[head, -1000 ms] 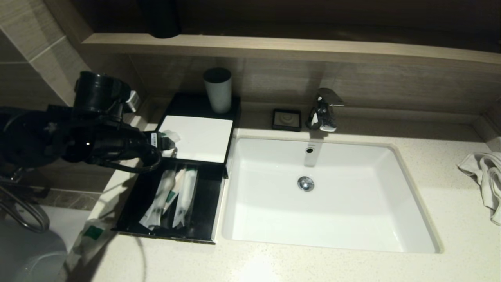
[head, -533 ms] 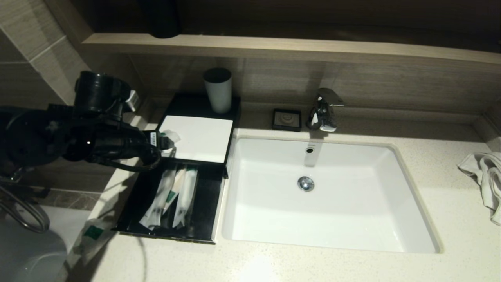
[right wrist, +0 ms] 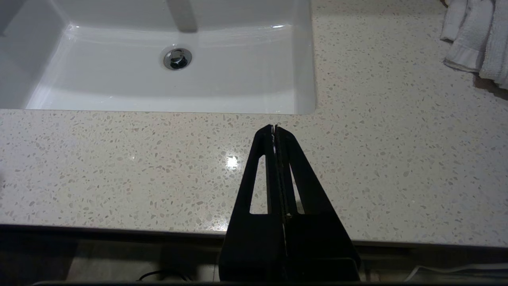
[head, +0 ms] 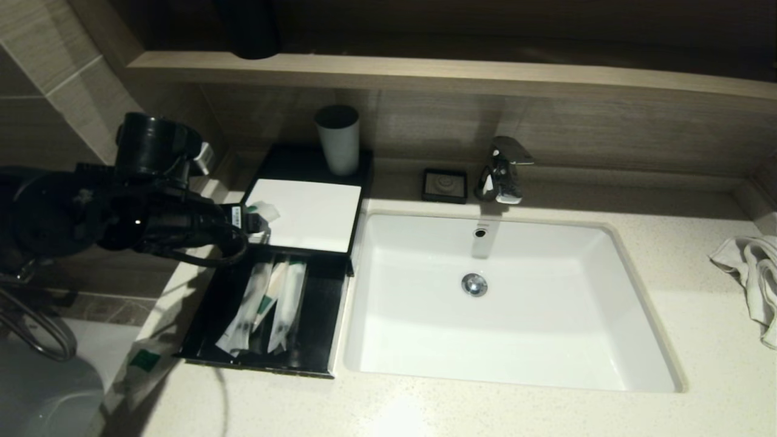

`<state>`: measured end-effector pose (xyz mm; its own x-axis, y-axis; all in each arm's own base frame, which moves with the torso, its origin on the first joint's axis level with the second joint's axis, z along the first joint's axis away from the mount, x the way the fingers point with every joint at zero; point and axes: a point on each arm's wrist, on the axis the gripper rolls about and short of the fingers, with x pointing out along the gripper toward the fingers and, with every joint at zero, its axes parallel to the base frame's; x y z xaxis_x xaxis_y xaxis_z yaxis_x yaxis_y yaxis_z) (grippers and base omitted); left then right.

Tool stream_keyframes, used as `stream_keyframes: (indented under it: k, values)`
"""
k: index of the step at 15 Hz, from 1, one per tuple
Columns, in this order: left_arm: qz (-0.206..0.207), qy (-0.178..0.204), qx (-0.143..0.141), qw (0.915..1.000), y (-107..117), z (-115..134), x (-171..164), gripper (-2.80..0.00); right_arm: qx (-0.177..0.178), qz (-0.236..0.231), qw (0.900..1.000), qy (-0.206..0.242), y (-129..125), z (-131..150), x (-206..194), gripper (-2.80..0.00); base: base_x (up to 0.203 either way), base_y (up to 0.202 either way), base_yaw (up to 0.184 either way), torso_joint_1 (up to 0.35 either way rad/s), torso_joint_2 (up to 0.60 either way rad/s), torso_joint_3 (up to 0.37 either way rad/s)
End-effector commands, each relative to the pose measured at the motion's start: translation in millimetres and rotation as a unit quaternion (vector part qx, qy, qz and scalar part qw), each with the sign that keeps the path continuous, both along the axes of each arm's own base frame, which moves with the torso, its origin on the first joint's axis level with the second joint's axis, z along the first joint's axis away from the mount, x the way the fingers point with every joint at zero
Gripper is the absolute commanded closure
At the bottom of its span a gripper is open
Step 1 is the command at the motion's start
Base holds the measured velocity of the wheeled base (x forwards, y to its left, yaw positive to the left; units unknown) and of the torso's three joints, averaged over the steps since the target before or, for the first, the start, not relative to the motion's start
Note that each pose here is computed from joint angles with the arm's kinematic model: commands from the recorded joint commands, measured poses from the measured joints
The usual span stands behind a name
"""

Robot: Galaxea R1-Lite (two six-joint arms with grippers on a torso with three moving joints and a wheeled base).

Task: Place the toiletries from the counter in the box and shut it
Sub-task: Pick up the bathroom toiletry

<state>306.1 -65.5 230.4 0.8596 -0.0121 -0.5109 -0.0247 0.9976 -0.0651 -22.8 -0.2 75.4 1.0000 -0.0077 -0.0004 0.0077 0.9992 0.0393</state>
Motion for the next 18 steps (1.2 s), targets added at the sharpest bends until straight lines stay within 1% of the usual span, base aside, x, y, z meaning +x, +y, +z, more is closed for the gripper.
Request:
stream_keyframes:
  k: [1, 7, 8, 14, 18]
  values:
    - [0.001, 0.000, 0.000, 1.0000, -0.1, -0.1, 0.3, -2.80, 0.000, 0.000, 1.000, 0.001, 0.0, 0.1, 0.1, 0.00, 0.000, 0.000, 0.000, 0.000, 0.00, 0.000]
    - [0.001, 0.002, 0.000, 1.0000, -0.4, -1.4, 1.4, -2.80, 0.000, 0.000, 1.000, 0.001, 0.0, 0.1, 0.1, 0.00, 0.000, 0.000, 0.000, 0.000, 0.00, 0.000]
    - [0.002, 0.003, 0.000, 1.0000, 0.1, -1.9, 1.4, 0.00, 0.000, 0.000, 1.000, 0.001, 0.0, 0.1, 0.1, 0.00, 0.000, 0.000, 0.000, 0.000, 0.00, 0.000]
    - [0.002, 0.004, 0.000, 1.0000, 0.2, -2.5, 0.8, 0.00, 0.000, 0.000, 1.000, 0.001, 0.0, 0.1, 0.1, 0.00, 0.000, 0.000, 0.000, 0.000, 0.00, 0.000]
    - [0.002, -0.007, -0.002, 1.0000, 0.6, 1.7, -0.6, 0.00, 0.000, 0.000, 1.000, 0.001, 0.0, 0.1, 0.1, 0.00, 0.000, 0.000, 0.000, 0.000, 0.00, 0.000]
